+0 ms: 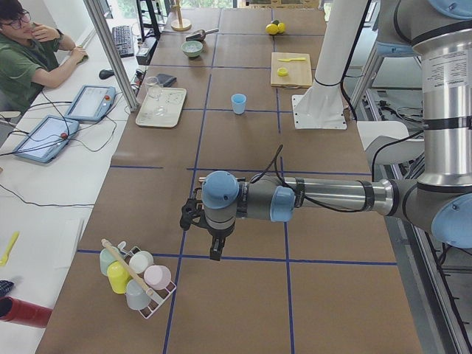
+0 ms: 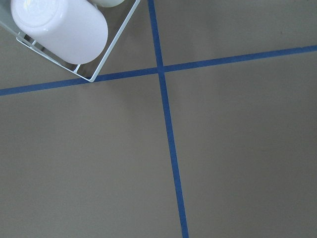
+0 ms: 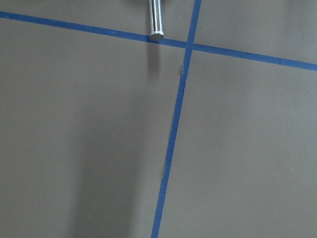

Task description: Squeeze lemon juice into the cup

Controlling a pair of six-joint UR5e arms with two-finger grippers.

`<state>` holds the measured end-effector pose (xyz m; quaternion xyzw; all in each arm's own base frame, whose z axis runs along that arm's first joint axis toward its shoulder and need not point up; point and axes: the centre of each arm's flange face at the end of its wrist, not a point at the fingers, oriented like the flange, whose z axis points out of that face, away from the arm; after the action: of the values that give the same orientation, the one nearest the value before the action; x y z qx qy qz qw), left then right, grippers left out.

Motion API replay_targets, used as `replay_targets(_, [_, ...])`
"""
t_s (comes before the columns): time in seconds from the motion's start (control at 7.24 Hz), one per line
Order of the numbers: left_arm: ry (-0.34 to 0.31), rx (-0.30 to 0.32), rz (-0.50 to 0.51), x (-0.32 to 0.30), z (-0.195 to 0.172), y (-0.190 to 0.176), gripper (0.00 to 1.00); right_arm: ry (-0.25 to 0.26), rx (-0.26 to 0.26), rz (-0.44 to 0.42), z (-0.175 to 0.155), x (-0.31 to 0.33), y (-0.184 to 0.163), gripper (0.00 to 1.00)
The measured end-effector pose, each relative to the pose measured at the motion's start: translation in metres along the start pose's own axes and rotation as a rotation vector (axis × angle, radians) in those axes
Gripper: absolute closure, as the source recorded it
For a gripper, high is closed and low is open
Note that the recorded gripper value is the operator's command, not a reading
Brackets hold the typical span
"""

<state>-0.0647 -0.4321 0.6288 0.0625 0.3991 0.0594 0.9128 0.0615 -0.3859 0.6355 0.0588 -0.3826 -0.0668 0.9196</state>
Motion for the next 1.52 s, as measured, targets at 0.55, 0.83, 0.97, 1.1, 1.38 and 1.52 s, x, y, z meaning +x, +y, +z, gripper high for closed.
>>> replay_targets(0.55, [-0.008,0.001,0.0,-0.001,0.0,0.0,0.0,-0.01,0.026,-0.024,-0.009,-0.009,-0.01,0.0])
replay_targets(0.83, [-0.009,0.006,0.006,0.0,-0.002,-0.004,0.0,-0.013,0.058,-0.053,-0.015,-0.015,-0.021,0.0])
replay_targets(0.97, [-0.009,0.008,0.007,0.0,-0.002,-0.005,0.0,-0.015,0.07,-0.059,-0.018,-0.018,-0.029,0.0])
replay_targets(1.1, [-0.009,0.011,0.011,0.001,-0.003,-0.006,0.0,-0.02,0.078,-0.051,-0.02,-0.02,-0.035,0.0])
replay_targets(1.38, [-0.011,0.023,0.025,0.003,-0.005,-0.008,0.0,-0.021,0.098,-0.047,-0.023,-0.023,-0.039,0.0])
replay_targets(1.52, [-0.012,0.036,0.038,0.004,-0.006,-0.009,0.0,-0.022,0.118,-0.07,-0.027,-0.03,-0.042,0.0])
